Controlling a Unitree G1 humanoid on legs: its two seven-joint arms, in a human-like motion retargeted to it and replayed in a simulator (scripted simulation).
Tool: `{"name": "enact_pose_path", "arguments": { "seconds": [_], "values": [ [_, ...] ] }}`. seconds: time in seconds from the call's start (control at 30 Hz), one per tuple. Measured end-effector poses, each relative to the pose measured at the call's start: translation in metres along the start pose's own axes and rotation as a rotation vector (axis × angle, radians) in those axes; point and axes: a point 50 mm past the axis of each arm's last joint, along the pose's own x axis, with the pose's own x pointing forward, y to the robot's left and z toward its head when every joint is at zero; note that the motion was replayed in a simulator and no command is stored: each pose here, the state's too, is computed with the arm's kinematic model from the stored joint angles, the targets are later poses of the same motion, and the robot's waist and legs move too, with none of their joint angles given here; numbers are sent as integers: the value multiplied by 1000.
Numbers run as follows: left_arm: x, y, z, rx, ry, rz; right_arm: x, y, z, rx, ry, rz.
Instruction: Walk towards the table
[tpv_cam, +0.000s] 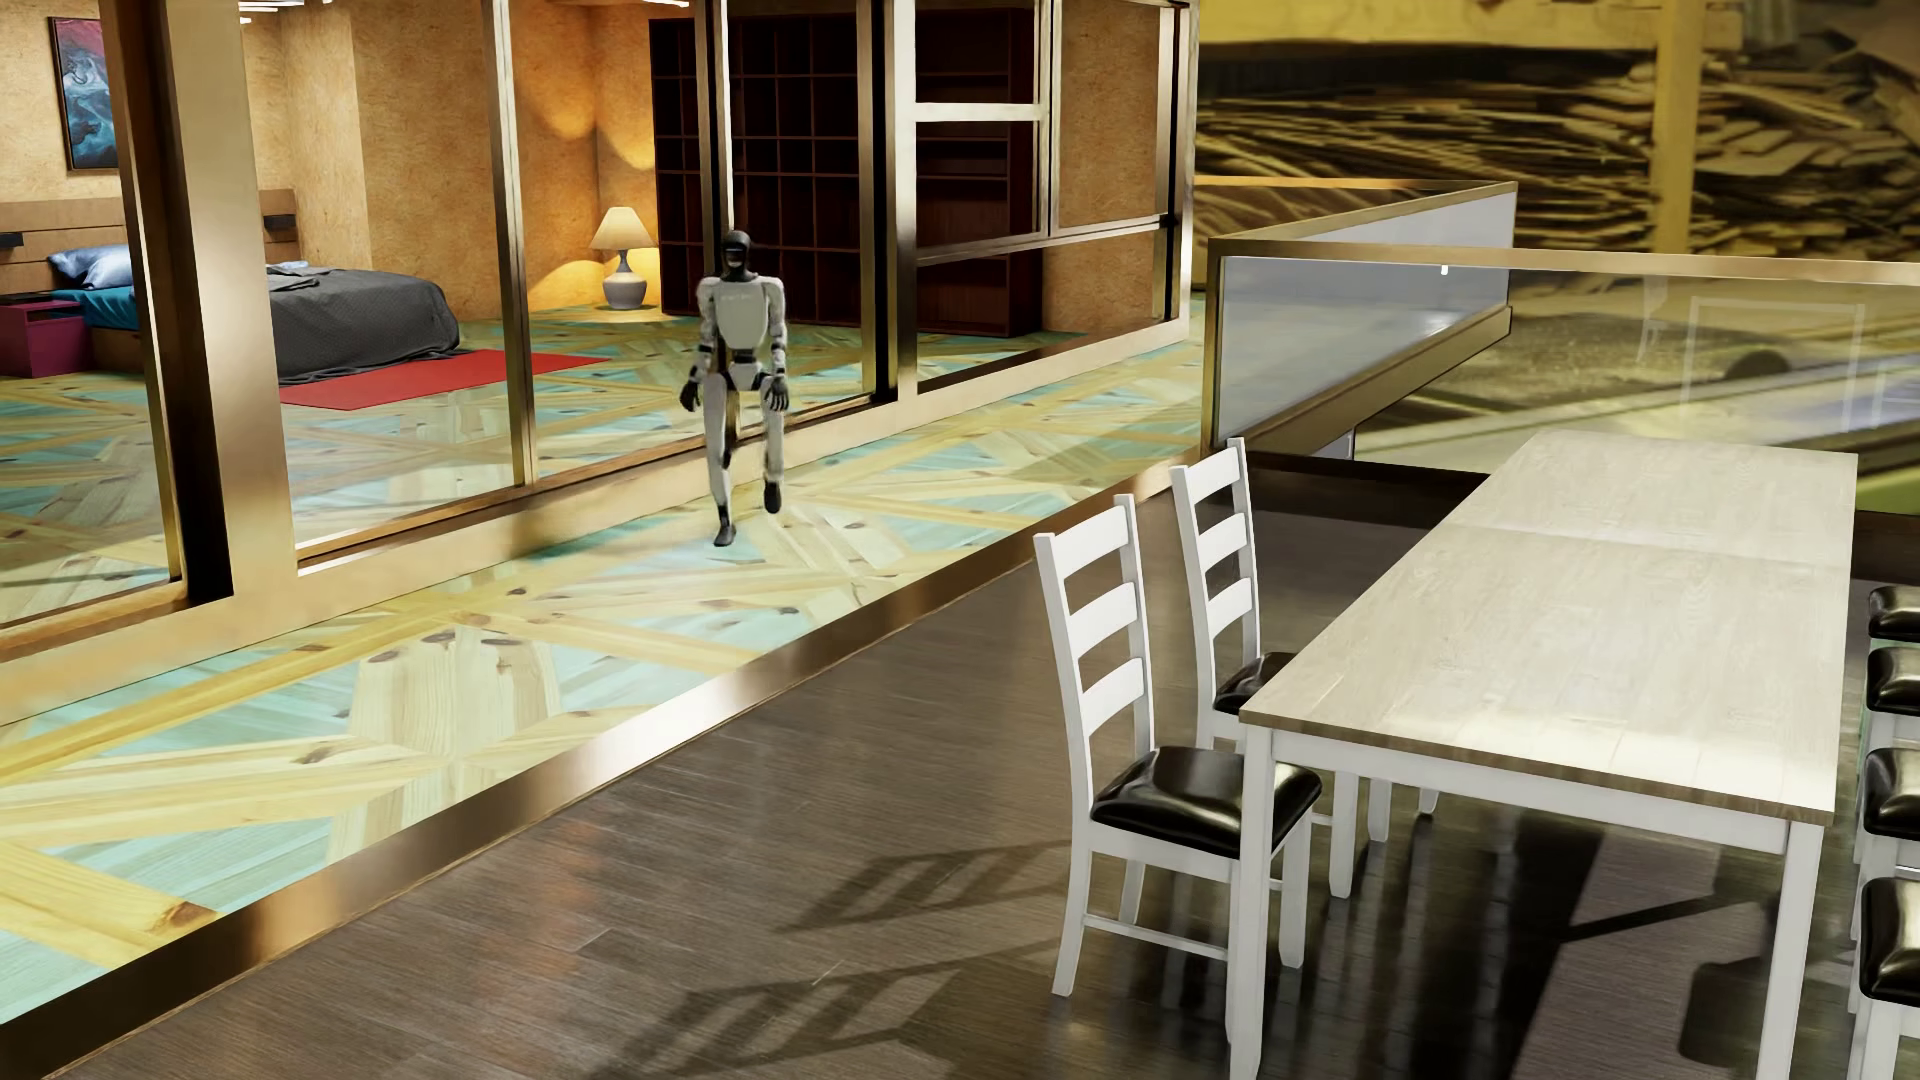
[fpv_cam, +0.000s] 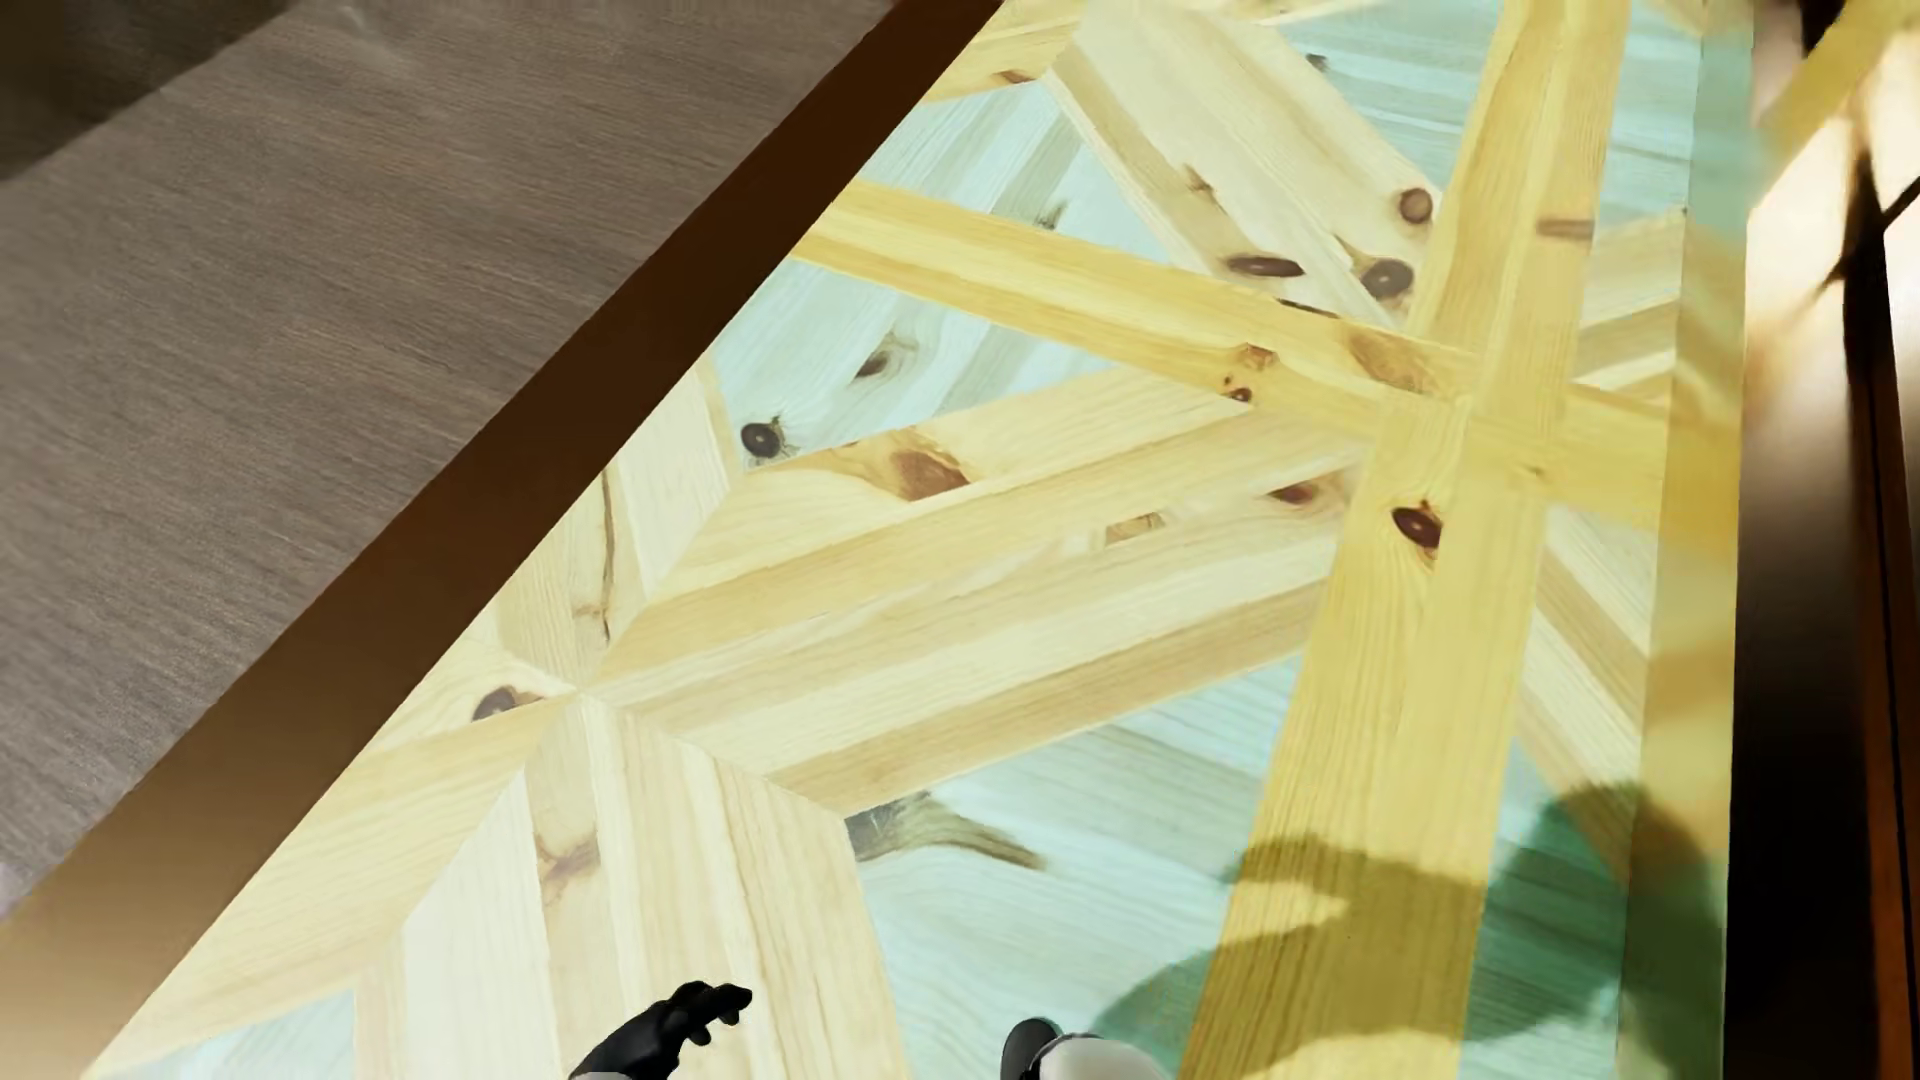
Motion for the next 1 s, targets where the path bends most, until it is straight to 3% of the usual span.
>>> {"name": "enact_pose_path", "arguments": {
  "seconds": [0.1, 0.17, 0.3, 0.4, 0.47, 0.53, 0.63, 0.67, 0.77, 0.87, 0.93, 1.0],
  "values": [
    [-7, 20, 5, -66, -127, 51, -2, -82, 49, -560, -164, -240],
    [-11, 35, 0, -71, -137, 106, -20, -142, 77, -646, -214, -488],
    [-11, 34, -29, -199, 65, 168, -68, -228, 106, -208, -336, -781],
    [-11, -8, -63, -251, 333, 3, -82, -239, 105, 115, -436, -816],
    [-24, -41, -83, -161, 445, -186, -78, -216, 113, 74, -494, -771],
    [-42, -71, -93, -140, 469, -302, -63, -179, 112, -102, -510, -651],
    [-63, -101, -96, -334, 531, -340, -21, -107, 73, -119, -337, -302],
    [-62, -102, -95, -314, 530, -344, -10, -77, 53, -97, -238, -200],
    [-37, -79, -72, -106, 379, -319, -1, 25, -4, -219, -5, 92],
    [-5, -31, -32, -84, 161, -152, -24, 103, -17, -394, -91, 322],
    [4, -5, -8, -117, 48, -28, -36, 128, -16, -351, -126, 454],
    [8, 9, 6, -141, -7, 41, -36, 125, -8, -325, -147, 495]
  ]
}}
